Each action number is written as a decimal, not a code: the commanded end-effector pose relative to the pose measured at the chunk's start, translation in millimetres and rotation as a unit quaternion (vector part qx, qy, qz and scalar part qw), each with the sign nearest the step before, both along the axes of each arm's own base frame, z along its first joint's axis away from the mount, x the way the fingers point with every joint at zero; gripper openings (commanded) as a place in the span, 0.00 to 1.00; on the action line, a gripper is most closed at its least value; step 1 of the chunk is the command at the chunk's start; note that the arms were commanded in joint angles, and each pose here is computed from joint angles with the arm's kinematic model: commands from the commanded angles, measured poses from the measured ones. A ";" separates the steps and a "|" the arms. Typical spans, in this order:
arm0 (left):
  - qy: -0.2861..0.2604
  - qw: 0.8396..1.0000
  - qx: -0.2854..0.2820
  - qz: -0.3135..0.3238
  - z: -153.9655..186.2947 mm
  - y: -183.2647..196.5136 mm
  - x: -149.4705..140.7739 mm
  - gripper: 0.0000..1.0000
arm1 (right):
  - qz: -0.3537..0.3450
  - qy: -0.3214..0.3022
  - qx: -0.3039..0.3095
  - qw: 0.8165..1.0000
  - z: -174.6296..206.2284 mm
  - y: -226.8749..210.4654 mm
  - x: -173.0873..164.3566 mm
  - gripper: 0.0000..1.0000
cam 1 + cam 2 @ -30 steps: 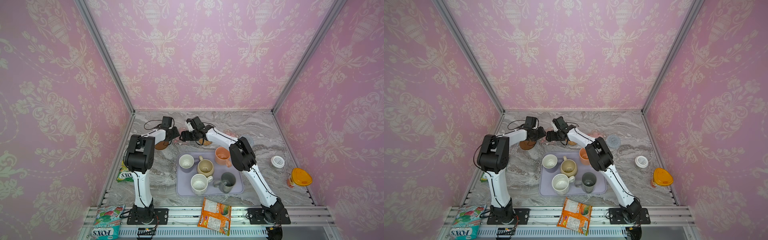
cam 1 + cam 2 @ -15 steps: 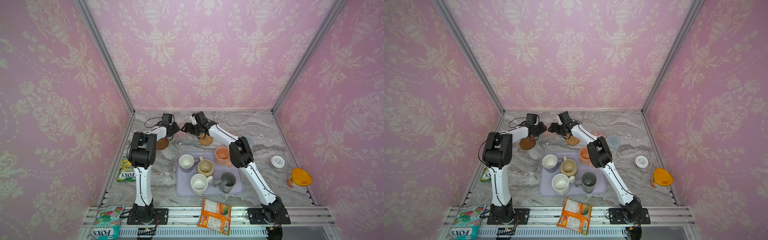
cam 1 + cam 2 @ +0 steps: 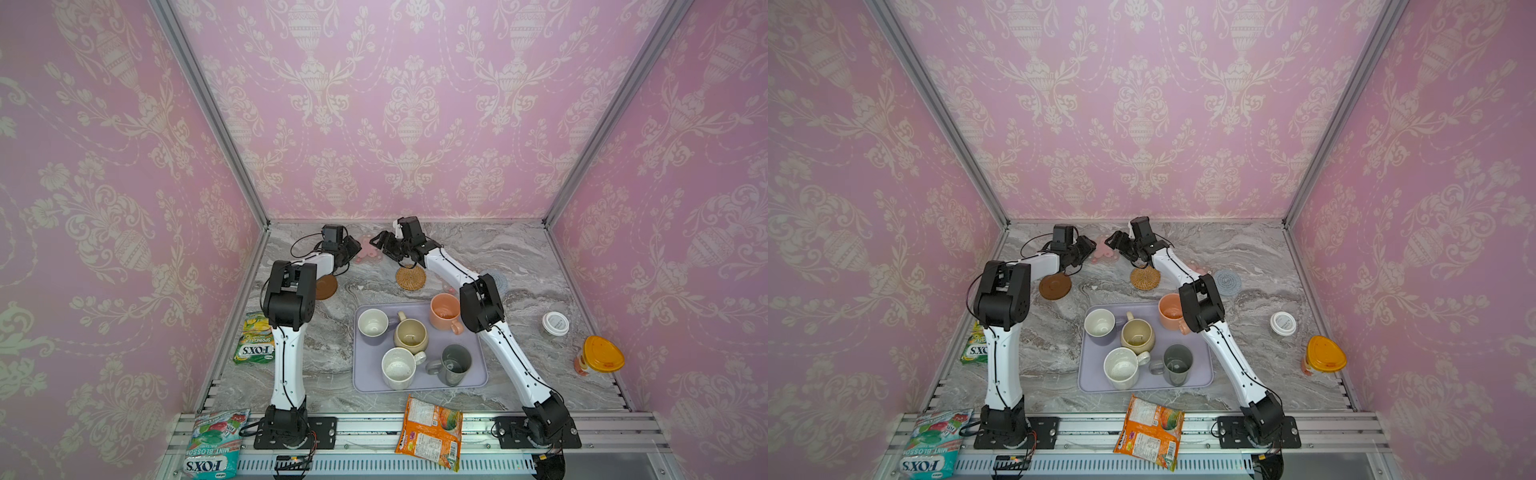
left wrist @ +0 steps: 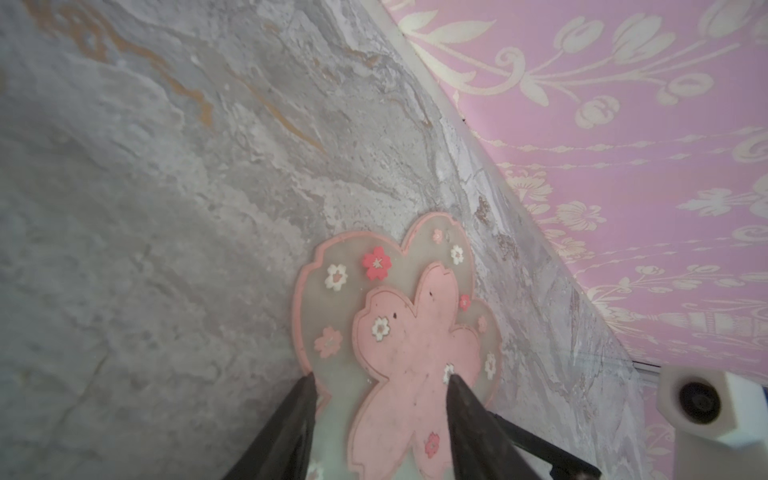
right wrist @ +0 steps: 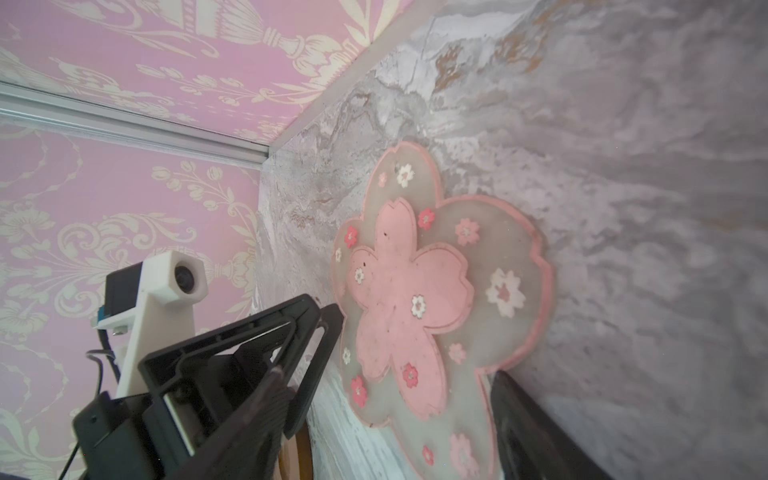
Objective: Place cups on coasters
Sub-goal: Move the coaster to the top-center of the table.
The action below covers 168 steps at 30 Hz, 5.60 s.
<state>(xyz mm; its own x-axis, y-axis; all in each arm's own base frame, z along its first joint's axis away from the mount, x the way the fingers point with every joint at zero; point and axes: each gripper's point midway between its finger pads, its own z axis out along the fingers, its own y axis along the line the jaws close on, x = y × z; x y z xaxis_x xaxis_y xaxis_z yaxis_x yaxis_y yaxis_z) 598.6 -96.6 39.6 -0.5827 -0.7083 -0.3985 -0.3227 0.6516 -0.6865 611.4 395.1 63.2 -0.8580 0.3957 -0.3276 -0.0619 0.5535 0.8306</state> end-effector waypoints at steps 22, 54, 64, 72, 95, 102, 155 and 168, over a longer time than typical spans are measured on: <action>0.101 0.994 -0.003 0.036 -77.6 1.8 -19.6 0.54 | -0.030 0.028 0.070 0.997 -25.6 8.0 13.4 0.78; 0.048 0.991 0.115 -0.048 66.9 32.0 -80.2 0.56 | 0.026 -0.089 -0.050 0.994 122.8 -46.0 -27.7 0.86; 0.059 0.974 0.185 -0.113 100.1 38.1 -143.4 0.56 | 0.052 -0.108 -0.238 0.964 134.7 -130.2 -114.8 0.87; 0.090 0.959 0.225 -0.145 101.2 47.5 -192.2 0.57 | 0.018 -0.087 -0.305 0.948 127.7 -205.4 -174.3 0.88; 0.074 0.942 0.205 -0.257 120.0 -71.1 -164.9 0.56 | -0.061 0.009 -0.342 0.938 82.2 -299.5 -206.7 0.89; 0.065 0.927 0.201 -0.310 110.4 -148.2 -150.7 0.55 | -0.066 0.027 -0.329 0.942 70.8 -309.0 -202.3 0.88; 0.134 0.887 0.083 -0.434 -5.2 -313.8 -142.7 0.55 | -0.077 0.155 -0.231 0.958 -47.7 -308.7 -175.7 0.81; 0.147 0.896 0.077 -0.411 -24.5 -314.0 -136.7 0.55 | -0.069 0.163 -0.211 0.961 -48.4 -296.7 -164.5 0.81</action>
<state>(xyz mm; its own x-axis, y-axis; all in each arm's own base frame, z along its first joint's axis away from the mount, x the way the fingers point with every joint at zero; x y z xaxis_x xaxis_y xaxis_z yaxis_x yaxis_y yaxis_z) 465.3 -410.2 40.2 -0.9664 0.0750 -0.2459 0.2012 0.8158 -0.5421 459.2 93.0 41.2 -0.8655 0.3905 -0.3137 0.2003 0.8439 0.4977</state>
